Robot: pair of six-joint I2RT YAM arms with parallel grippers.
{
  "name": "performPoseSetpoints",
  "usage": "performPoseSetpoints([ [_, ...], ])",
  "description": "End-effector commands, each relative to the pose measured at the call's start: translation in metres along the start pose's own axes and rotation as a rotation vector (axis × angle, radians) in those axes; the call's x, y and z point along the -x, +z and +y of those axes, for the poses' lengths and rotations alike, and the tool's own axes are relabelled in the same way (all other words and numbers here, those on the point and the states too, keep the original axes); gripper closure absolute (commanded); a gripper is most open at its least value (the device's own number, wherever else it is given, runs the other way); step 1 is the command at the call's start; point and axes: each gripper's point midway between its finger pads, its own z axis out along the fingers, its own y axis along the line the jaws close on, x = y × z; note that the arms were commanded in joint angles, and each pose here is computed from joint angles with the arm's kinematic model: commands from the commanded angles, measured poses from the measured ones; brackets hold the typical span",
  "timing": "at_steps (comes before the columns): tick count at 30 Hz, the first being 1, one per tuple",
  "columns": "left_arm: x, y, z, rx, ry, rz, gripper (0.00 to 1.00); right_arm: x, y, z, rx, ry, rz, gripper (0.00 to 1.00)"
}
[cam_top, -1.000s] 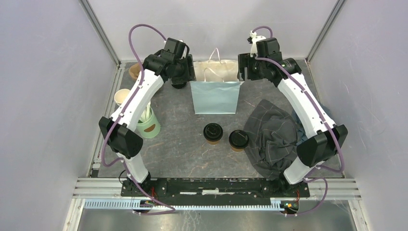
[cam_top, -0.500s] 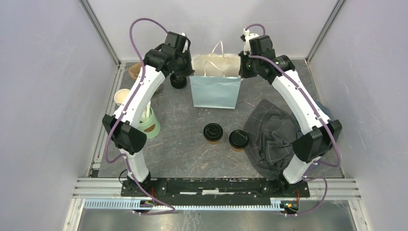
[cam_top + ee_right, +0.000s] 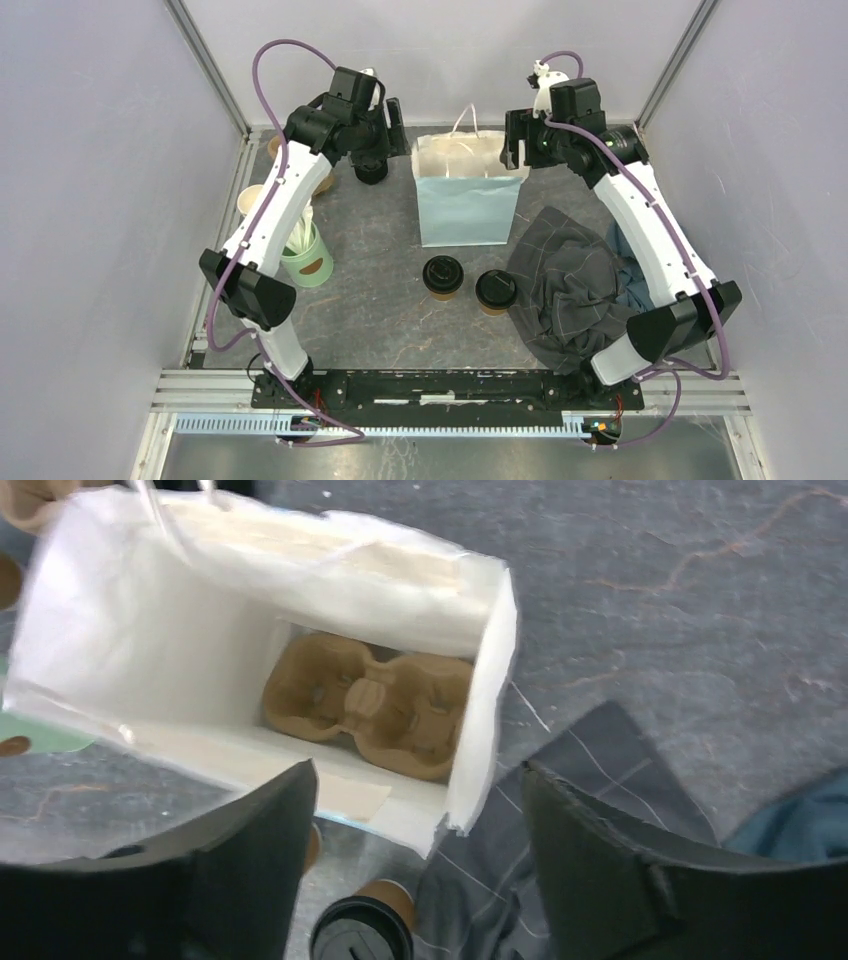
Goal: Pack the takeout coffee
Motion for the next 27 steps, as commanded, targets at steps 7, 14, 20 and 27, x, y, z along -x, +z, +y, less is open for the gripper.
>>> performPoseSetpoints([
  [7, 0.028, -0.056, 0.018, 0.023, 0.029, -0.177, 0.15, -0.047, -0.071, -0.016, 0.024, -0.221, 0.038, 0.08],
  [14, 0.011, -0.05, 0.017, -0.024, 0.013, -0.168, 0.13, -0.14, -0.075, 0.037, 0.191, -0.216, 0.145, 0.08],
  [20, -0.016, -0.022, 0.0, -0.126, -0.006, -0.037, 0.13, -0.162, -0.068, 0.063, 0.257, -0.225, 0.175, 0.08],
  [27, -0.007, -0.001, -0.005, -0.127, -0.023, -0.049, 0.18, -0.173, -0.041, 0.121, 0.329, -0.372, 0.159, 0.07],
])
